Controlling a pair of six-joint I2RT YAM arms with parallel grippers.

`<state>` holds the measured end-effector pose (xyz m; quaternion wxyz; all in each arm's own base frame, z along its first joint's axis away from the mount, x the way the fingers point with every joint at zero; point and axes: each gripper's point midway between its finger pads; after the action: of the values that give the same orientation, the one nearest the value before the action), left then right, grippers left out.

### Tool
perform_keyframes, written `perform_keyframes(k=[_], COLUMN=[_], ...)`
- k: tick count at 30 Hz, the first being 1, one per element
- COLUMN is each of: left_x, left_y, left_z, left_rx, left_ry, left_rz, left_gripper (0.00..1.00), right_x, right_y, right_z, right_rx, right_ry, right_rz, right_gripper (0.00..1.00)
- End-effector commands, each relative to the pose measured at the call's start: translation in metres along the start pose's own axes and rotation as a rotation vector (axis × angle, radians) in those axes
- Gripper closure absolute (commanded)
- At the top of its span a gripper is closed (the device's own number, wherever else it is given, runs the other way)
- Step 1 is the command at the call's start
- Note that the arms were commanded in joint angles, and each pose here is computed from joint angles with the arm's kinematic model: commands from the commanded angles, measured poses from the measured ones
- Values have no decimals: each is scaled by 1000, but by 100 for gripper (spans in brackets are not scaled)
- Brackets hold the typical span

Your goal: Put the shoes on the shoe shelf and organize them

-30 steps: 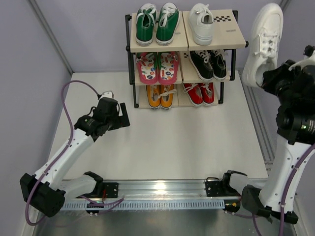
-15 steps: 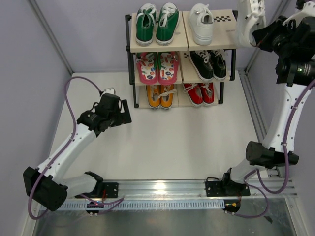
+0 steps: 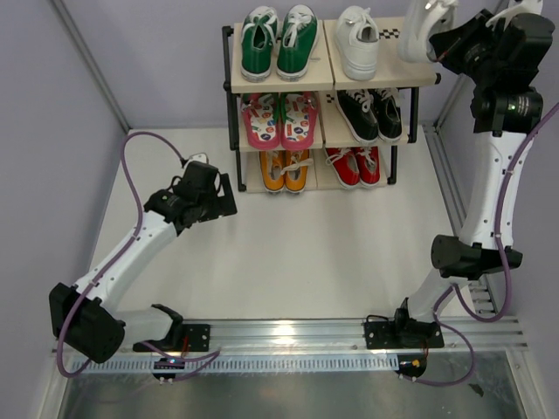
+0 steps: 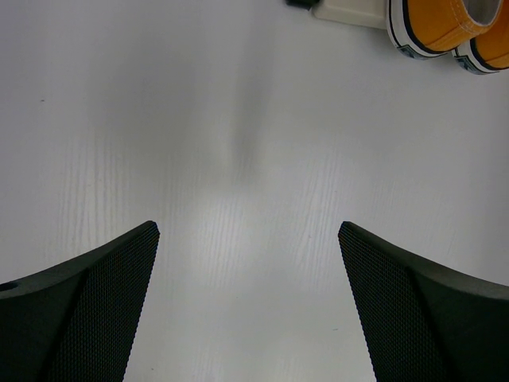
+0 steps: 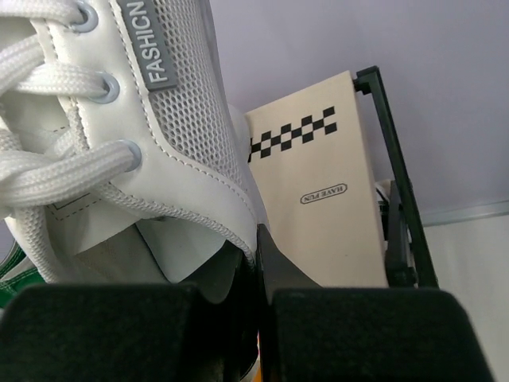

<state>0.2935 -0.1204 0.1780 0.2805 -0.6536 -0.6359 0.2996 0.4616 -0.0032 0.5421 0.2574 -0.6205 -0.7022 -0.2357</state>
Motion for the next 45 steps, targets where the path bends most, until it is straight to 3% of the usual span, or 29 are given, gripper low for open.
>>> perform_keyframes(k=[1,6,12,31,45], left_x=[-6,-5,-6,-7,-8], left_y=[-5,-6,-6,-3,-2], left_z=[-21,-20,-20,-20,-20], left_rx=[-60,-57,-59,-55,-56], left_ry=[-35,-36,-27,-20,-16], left_rz=[18,17,21,24,29], left_gripper=[2,2,2,2,2], right_x=[39,19,13,22,39], right_y=[-10,-10,-10,-5,-13], right_z=[-25,-19,-11,16,18], right_rx=[-124,-163,-147,-44,-41], right_ry=[-30,-30,-30,-27,-29], right_rz=[-60,96,138,89,55], right_gripper=[97,97,97,97,97])
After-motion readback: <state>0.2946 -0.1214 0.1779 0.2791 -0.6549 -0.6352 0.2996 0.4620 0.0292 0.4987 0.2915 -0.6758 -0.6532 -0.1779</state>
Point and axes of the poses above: each gripper's point midway between its finger pads, its own y axis out along the fingers, its own x axis along the line the jaws close on, z = x × y, and after that the axes turned 12 degrees about y, right-handed
